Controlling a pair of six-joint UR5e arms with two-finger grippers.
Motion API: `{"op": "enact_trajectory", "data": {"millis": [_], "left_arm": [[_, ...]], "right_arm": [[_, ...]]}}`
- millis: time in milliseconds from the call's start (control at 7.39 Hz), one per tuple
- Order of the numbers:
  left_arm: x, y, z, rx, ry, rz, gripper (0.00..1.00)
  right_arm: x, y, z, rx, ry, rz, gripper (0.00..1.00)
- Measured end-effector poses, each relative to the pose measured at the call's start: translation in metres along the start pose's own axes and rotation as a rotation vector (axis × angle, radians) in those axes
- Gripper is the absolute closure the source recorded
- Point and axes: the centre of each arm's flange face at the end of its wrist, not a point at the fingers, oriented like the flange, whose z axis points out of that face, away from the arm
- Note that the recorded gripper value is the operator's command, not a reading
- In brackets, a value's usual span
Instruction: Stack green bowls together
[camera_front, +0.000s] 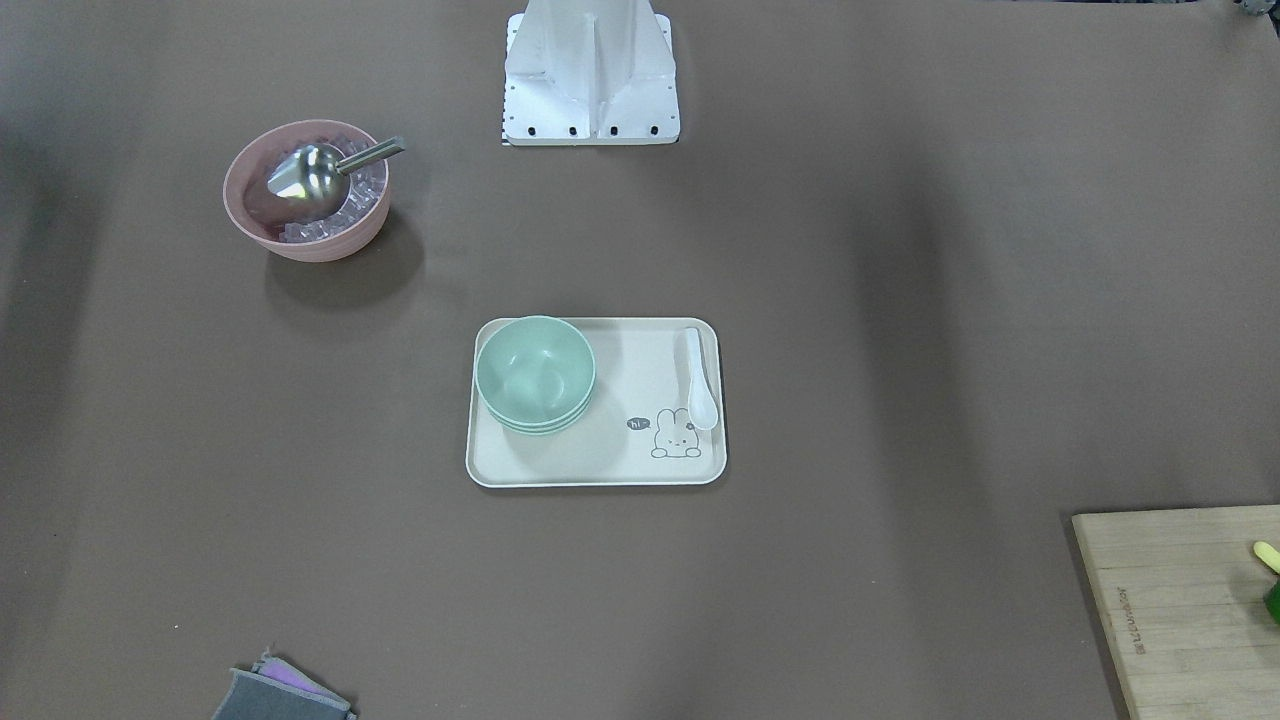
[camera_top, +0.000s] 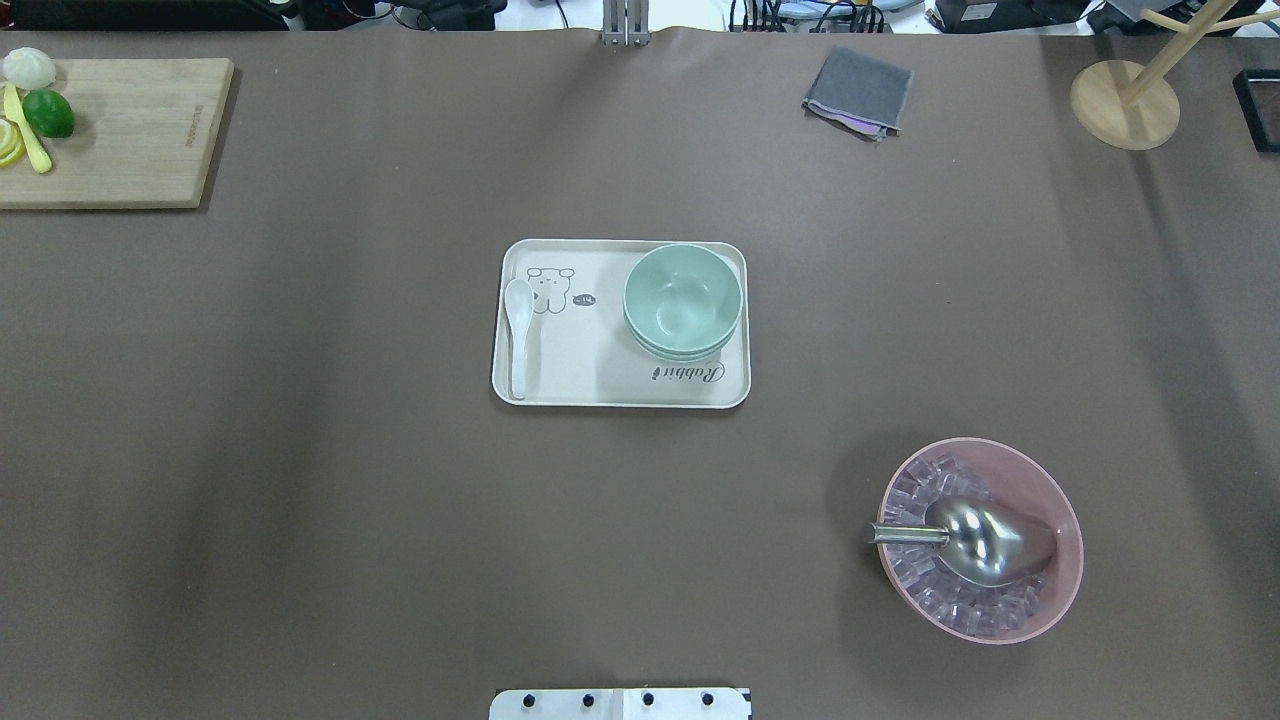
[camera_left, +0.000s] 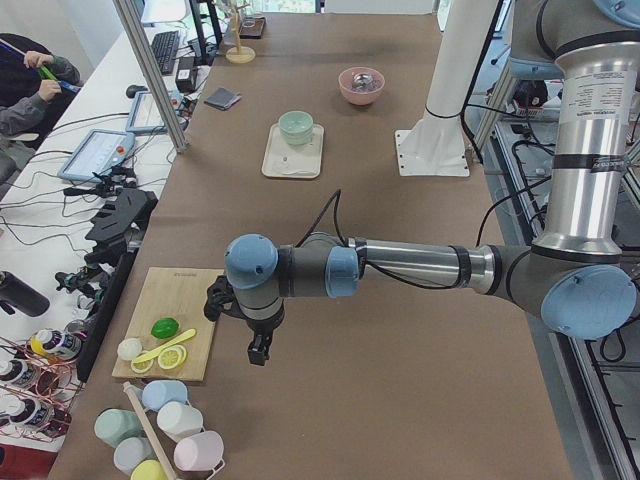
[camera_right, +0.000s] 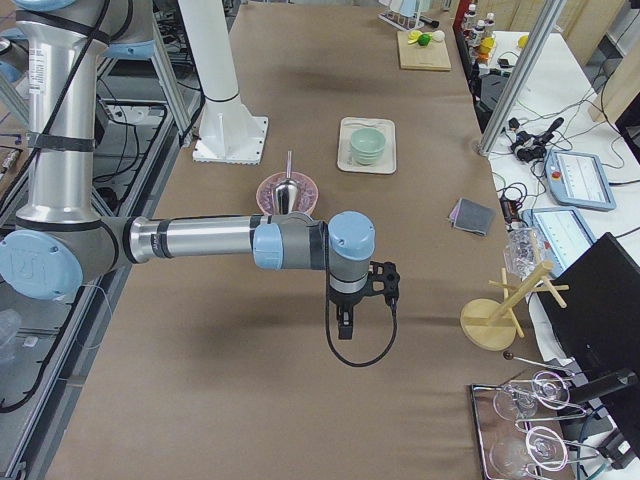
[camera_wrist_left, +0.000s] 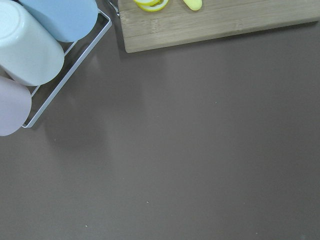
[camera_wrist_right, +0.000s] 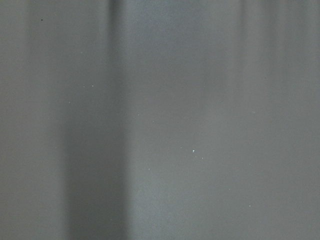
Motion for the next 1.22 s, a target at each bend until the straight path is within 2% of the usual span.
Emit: {"op": "enact_trajectory", "data": {"millis": [270, 676, 1217], "left_arm": [[0.002, -0.002, -0.003, 0.032, -0.009, 0.035, 0.01], [-0.011, 0.006, 0.013, 0.106, -0.027, 0.112, 0.01], [-0.007, -0.002, 0.006, 0.128, -0.038, 0.133, 0.01]], "right_arm": [[-0.001, -0.001, -0.001, 0.004, 0.004, -0.003, 0.0], [0.0, 0.0, -0.001, 0.003, 0.006, -0.004, 0.0], [-0.001, -0.001, -0.002, 0.004, 0.006, 0.001, 0.0]]}}
